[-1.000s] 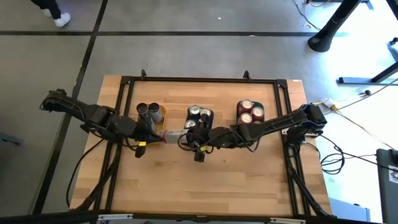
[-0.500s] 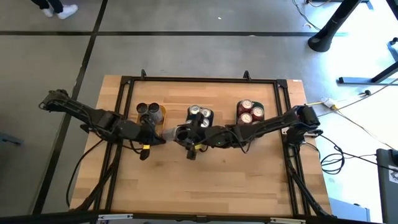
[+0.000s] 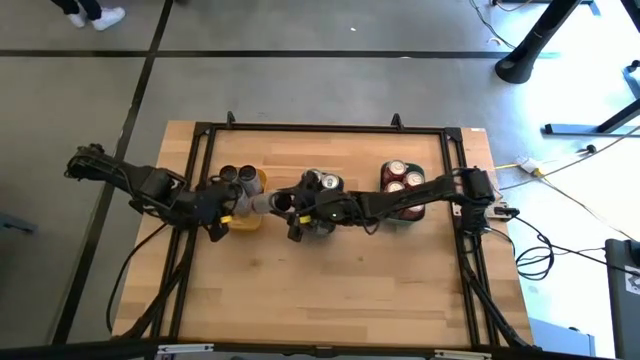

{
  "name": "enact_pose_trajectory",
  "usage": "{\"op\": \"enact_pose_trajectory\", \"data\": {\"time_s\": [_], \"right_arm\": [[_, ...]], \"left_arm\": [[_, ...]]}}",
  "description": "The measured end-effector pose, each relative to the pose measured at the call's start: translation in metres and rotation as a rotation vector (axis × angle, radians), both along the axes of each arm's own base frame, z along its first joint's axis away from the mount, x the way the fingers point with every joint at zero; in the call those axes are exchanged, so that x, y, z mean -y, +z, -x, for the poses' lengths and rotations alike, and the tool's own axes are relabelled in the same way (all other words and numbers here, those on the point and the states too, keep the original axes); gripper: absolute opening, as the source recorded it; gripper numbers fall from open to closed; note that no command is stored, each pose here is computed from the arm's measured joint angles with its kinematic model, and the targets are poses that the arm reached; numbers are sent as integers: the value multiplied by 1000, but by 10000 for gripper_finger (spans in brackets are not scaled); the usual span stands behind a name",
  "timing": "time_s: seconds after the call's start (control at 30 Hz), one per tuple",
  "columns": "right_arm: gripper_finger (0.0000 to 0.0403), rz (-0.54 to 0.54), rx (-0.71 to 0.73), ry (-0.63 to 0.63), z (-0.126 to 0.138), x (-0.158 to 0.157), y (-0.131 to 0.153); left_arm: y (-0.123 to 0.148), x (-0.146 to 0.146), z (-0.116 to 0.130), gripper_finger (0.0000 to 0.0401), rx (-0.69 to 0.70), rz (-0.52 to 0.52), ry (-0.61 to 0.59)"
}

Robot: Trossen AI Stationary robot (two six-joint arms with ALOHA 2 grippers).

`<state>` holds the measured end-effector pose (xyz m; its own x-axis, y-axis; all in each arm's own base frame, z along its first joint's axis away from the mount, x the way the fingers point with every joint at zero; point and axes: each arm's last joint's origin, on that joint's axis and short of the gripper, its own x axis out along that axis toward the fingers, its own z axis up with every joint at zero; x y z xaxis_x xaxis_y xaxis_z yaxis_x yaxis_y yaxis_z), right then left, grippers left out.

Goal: Sort soda cans
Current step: Put the white pink soda can into yellow bin

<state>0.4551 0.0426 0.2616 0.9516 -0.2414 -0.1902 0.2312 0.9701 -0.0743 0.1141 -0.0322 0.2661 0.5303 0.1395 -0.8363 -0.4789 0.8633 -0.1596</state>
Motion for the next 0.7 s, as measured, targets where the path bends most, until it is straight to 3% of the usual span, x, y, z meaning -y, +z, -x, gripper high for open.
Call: {"op": "enact_pose_trajectory", "data": {"time_s": [0.23, 0.43, 0.7], "right_arm": [[240, 1, -25, -48, -14, 22, -30], [240, -6, -30, -51, -21, 34, -47], [240, -12, -26, -24, -26, 33, -61]], "left_arm": [[-7, 1, 16, 3, -138, 78, 146], [-10, 0, 26, 3, -221, 88, 237], [-30, -1, 28, 3, -271, 63, 261]]}}
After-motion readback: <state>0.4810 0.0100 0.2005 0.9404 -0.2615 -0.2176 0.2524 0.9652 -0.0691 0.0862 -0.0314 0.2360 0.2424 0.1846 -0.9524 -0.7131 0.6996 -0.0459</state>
